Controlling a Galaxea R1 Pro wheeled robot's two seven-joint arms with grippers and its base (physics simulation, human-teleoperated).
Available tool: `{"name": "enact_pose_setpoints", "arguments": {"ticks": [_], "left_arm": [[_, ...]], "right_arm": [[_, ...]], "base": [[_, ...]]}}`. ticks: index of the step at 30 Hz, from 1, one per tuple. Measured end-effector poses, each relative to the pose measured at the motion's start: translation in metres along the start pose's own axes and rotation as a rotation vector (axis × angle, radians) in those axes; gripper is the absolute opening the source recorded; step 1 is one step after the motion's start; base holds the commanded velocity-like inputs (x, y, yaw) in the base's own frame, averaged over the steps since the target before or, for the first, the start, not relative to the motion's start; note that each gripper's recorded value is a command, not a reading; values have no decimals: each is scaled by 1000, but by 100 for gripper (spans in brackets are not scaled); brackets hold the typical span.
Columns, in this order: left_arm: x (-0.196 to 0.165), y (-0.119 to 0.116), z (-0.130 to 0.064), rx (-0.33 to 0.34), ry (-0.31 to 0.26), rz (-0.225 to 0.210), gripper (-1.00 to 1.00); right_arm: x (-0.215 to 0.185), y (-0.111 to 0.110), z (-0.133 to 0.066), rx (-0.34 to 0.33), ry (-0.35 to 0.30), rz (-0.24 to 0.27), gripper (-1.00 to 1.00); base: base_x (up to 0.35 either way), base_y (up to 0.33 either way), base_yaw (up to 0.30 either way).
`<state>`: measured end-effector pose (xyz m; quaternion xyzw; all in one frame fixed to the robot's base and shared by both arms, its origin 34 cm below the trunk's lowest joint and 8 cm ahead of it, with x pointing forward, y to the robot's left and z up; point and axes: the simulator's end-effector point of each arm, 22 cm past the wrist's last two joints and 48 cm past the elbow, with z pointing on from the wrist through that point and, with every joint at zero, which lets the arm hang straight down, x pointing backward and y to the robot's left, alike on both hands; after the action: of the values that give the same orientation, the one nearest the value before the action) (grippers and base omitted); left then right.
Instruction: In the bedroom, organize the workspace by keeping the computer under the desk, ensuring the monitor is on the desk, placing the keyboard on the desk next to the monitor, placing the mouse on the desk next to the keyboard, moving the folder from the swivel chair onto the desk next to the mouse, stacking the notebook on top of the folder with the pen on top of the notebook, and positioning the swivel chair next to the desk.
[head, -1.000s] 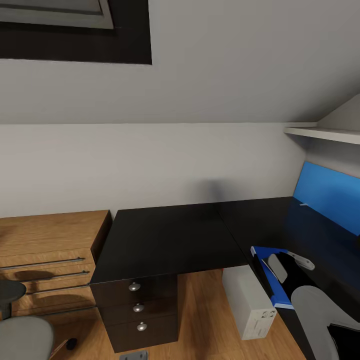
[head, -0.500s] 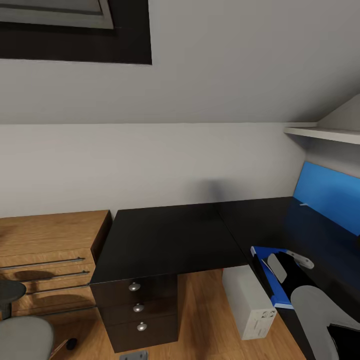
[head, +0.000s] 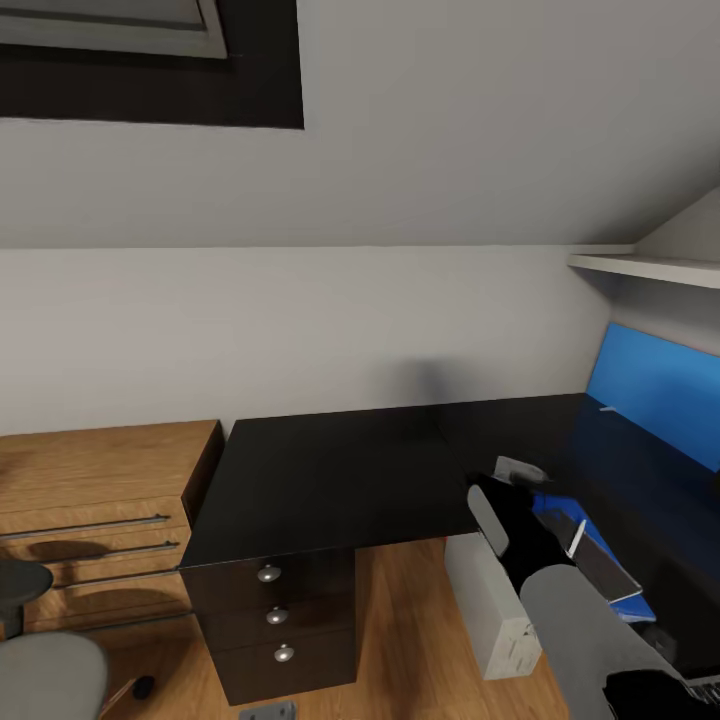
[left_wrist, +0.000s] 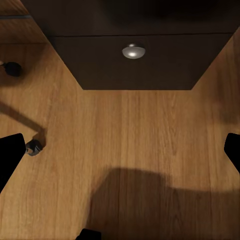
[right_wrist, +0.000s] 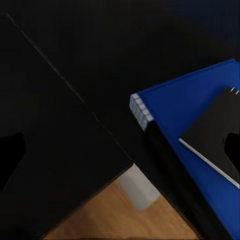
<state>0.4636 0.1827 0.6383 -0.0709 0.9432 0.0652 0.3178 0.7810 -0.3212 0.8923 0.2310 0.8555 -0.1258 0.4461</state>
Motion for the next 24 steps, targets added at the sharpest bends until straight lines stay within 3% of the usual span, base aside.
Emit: {"name": "enact_pose_setpoints", "arguments": {"ticks": [5, 15, 18, 20, 24], "left_arm": [[14, 11, 5, -27, 23, 19, 100], [20, 23, 9, -56, 24, 7, 100], [17, 34, 13, -81, 29, -27, 100], [14, 38, 14, -93, 27, -46, 100], [11, 38, 14, -92, 21, -52, 100]], "right_arm": [[13, 38, -14, -55, -19, -103, 100], [41, 71, -28, -110, -17, -202, 100], [82, 77, -30, -122, 16, -278, 100], [153, 77, -28, -174, 38, -371, 100], [207, 77, -25, -268, 27, -409, 100]], "base": [[-224, 0, 0], [-324, 0, 0], [-333, 0, 0], [-137, 0, 0], [-51, 0, 0]]}}
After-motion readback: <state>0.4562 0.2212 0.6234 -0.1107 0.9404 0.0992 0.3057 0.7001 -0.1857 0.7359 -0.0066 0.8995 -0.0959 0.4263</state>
